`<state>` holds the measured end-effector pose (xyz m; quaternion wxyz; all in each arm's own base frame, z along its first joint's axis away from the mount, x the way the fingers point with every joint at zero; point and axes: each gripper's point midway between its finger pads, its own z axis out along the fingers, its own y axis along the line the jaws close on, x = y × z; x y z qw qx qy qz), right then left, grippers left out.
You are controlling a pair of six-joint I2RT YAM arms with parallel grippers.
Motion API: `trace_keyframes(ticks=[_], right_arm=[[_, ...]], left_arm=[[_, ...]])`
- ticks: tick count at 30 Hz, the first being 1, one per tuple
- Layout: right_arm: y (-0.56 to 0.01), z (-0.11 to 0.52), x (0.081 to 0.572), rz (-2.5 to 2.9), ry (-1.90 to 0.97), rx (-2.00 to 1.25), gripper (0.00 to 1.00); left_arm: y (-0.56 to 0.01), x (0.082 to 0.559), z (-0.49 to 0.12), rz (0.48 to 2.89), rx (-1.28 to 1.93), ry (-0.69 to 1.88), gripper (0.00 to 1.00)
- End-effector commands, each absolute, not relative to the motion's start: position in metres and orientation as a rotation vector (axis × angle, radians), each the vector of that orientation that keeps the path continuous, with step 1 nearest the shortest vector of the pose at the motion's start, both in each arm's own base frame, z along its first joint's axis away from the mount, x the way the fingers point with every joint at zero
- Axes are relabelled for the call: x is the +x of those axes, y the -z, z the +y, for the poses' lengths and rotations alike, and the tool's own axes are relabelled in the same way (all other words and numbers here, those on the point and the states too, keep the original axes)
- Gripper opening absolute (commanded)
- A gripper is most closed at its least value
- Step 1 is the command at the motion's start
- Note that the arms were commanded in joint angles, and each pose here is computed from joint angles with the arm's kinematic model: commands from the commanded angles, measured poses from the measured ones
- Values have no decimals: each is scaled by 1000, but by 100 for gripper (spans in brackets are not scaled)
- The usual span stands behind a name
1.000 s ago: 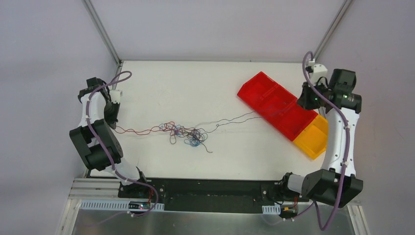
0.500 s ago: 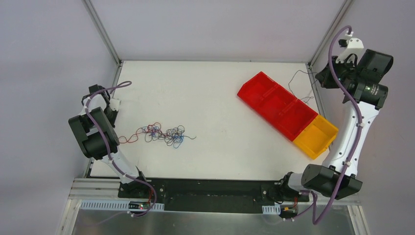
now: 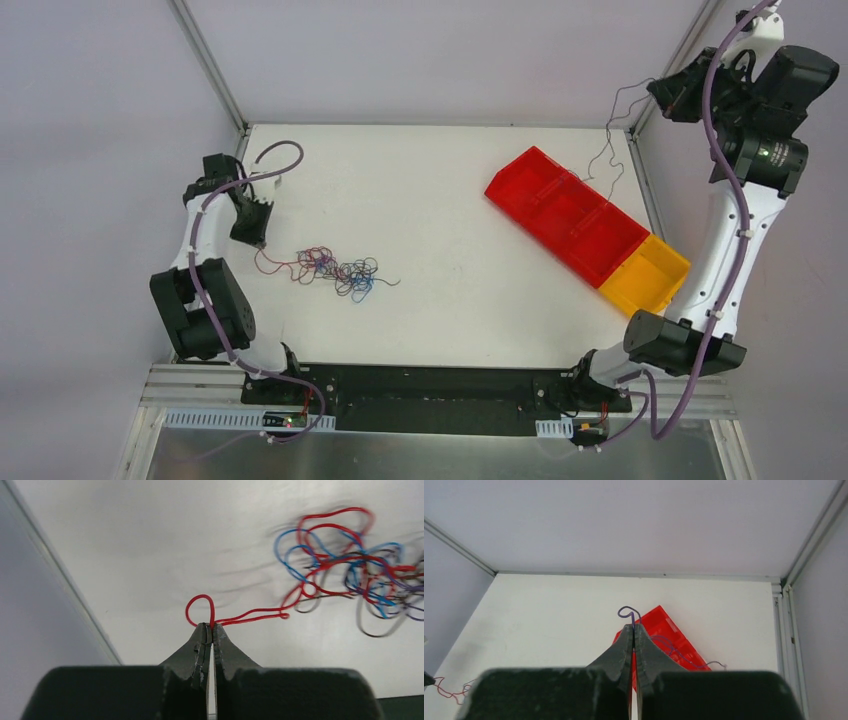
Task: Untangle the cables
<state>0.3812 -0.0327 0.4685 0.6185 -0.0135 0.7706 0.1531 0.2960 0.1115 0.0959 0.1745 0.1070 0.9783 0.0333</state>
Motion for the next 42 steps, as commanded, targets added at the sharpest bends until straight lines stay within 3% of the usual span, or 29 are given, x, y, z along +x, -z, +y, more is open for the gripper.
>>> trace_keyframes(ticks=[1, 13, 24, 42], right_arm=[[-509, -3, 401, 1634, -446, -72, 0], [-510, 29, 451, 1601, -504, -97, 0], [-420, 44, 482, 1756, -525, -136, 0], [-316, 78, 482, 1989, -595, -159, 0]], left_arm=[[-137, 309, 44, 2637, 317, 169, 0], [-156, 331, -5, 2603, 276, 308, 0], [-150, 333, -7, 2627, 259, 315, 0], [-141, 335, -6, 2659, 244, 308, 0]])
